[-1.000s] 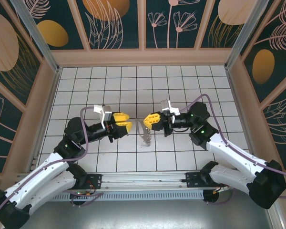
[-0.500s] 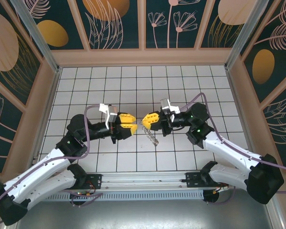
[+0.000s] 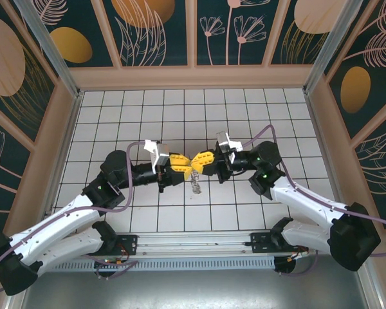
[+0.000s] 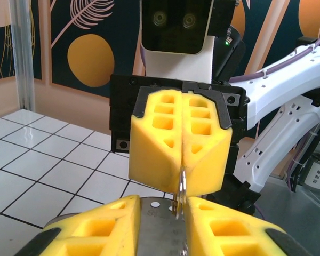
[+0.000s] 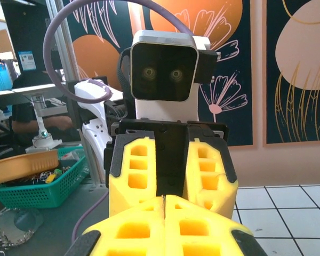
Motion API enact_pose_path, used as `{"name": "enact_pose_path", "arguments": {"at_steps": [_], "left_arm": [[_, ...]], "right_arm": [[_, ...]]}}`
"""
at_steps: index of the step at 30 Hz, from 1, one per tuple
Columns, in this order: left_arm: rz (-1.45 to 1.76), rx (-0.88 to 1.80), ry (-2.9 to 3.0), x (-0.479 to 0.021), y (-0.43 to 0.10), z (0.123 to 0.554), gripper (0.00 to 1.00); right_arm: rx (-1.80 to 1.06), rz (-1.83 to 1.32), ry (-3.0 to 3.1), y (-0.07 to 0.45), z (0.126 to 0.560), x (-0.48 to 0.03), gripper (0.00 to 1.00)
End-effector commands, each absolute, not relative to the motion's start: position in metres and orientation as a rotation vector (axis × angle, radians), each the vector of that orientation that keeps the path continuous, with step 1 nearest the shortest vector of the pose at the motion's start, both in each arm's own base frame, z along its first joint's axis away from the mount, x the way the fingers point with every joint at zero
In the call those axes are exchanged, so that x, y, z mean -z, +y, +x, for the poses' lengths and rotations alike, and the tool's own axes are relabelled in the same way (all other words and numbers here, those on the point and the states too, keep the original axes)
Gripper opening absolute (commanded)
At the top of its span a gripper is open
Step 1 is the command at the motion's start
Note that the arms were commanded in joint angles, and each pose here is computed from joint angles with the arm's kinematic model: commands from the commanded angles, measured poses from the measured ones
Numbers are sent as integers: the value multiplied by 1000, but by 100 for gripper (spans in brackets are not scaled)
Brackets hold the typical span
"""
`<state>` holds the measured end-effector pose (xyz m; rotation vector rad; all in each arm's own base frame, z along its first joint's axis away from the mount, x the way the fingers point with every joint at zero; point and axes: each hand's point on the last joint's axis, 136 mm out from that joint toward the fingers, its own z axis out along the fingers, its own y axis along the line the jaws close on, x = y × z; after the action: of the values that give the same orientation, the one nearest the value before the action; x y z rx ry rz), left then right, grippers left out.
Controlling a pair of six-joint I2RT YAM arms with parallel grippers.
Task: Put the keys on the keyring
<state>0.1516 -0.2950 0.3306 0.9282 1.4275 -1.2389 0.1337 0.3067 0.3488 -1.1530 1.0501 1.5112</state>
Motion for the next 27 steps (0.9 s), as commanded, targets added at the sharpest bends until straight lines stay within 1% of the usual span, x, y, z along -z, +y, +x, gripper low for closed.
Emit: {"name": "enact_pose_path", "arguments": {"at_steps": [1, 3, 7, 15, 19, 21, 23, 25, 27], "left_arm": [[914, 1211, 1380, -347, -295, 155, 20], [909, 1214, 1382, -347, -295, 155, 10], [903, 1217, 1386, -346, -294, 155, 0], [896, 1201, 1370, -349, -290, 155, 0], [924, 1183, 1391, -341, -292, 155, 0], [935, 1169, 1411, -335, -293, 156, 0], [946, 1160, 1429, -331, -294, 157, 0], [955, 1148, 1449, -327, -295, 159, 0], [960, 1124, 1476, -323, -295, 162, 0]], "right_arm": [[-1545, -1189, 988, 306, 123, -352, 0], [-1556, -1193, 983, 306, 121, -351, 0], [-1561, -1198, 986, 306, 119, -349, 0], [-1543, -1198, 1015, 303, 117, -341, 0], [-1496, -1193, 1050, 303, 121, -335, 0], [-1466, -1187, 1067, 303, 123, -332, 5], [-1433, -1186, 1088, 302, 124, -329, 14], [-1399, -1184, 1118, 301, 127, -325, 18], [-1368, -1183, 1147, 301, 130, -322, 19]]}}
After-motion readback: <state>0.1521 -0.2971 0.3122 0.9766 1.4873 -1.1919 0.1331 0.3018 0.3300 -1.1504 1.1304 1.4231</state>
